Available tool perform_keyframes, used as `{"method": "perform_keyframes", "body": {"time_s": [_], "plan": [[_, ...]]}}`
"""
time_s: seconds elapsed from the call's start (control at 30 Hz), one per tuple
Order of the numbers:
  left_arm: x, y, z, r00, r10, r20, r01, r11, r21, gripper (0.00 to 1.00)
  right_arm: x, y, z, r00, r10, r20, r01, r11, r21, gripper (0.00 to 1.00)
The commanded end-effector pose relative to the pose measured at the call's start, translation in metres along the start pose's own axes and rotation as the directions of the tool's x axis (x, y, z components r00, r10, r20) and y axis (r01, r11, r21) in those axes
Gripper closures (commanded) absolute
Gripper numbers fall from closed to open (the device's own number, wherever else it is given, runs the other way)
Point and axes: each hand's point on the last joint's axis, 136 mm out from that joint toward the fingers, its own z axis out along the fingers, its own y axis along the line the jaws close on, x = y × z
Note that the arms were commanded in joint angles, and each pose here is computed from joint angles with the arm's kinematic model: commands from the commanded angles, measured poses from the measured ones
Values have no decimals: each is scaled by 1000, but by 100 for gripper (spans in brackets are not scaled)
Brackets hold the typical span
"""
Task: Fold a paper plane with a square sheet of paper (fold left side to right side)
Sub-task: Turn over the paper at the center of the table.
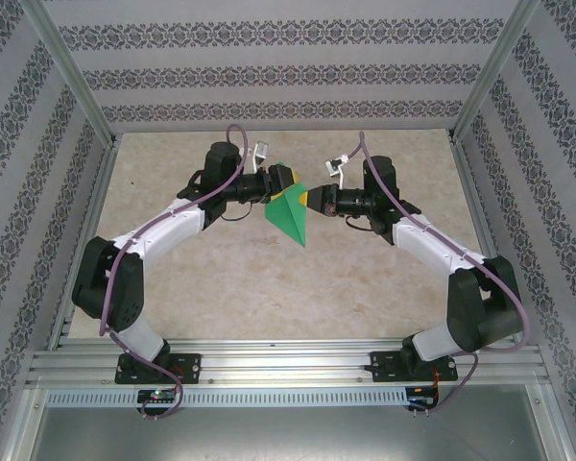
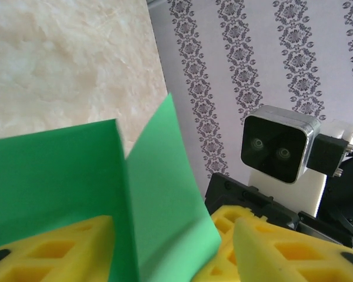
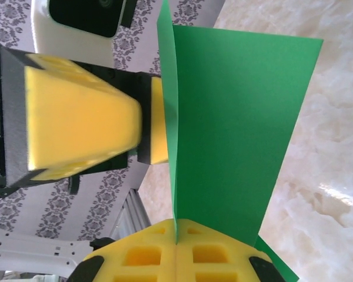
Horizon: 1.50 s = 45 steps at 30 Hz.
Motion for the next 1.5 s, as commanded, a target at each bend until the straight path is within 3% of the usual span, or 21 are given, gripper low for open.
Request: {"method": "perform_keyframes", "body": {"time_s": [0.0, 0.17, 0.4, 0.53, 0.77, 0.93, 1.07, 1.23, 1.47], "plan": [[-3, -19, 5, 999, 33, -5, -33, 998, 61, 54, 0, 15, -1, 1000, -18, 5, 18, 998, -54, 100], [-2, -23, 4, 999, 40, -10, -40, 997, 63, 71, -2, 13, -1, 1000, 1, 12, 0, 999, -52, 100], [-3, -26, 1, 999, 47, -7, -47, 997, 62, 82, -7, 9, -7, 999, 28, 28, -27, 999, -42, 97], [-3, -29, 0, 999, 52, -4, -52, 997, 65, 86, -8, 9, -12, 999, 32, 37, -31, 999, -33, 90], [-7, -33, -5, 998, 61, 30, -63, 997, 51, 91, -17, -2, -47, 994, 11, 110, -20, 996, 81, 65], [-17, -43, -8, 995, 74, 66, -79, 995, 64, 93, -12, -6, -73, 987, 11, 163, -30, 993, 115, 33], [-23, -59, -8, 994, 75, 83, -84, 990, 109, 93, 5, 6, -63, 994, 46, 102, -48, 999, 13, 3], [-26, -75, -9, 993, 84, 86, -96, 984, 148, 93, 20, 24, -43, 999, 35, 37, -33, 998, -58, 2], [-21, -86, -9, 994, 84, 69, -96, 976, 196, 93, 17, 35, -24, 997, 64, 40, -58, 990, -131, 2]]}}
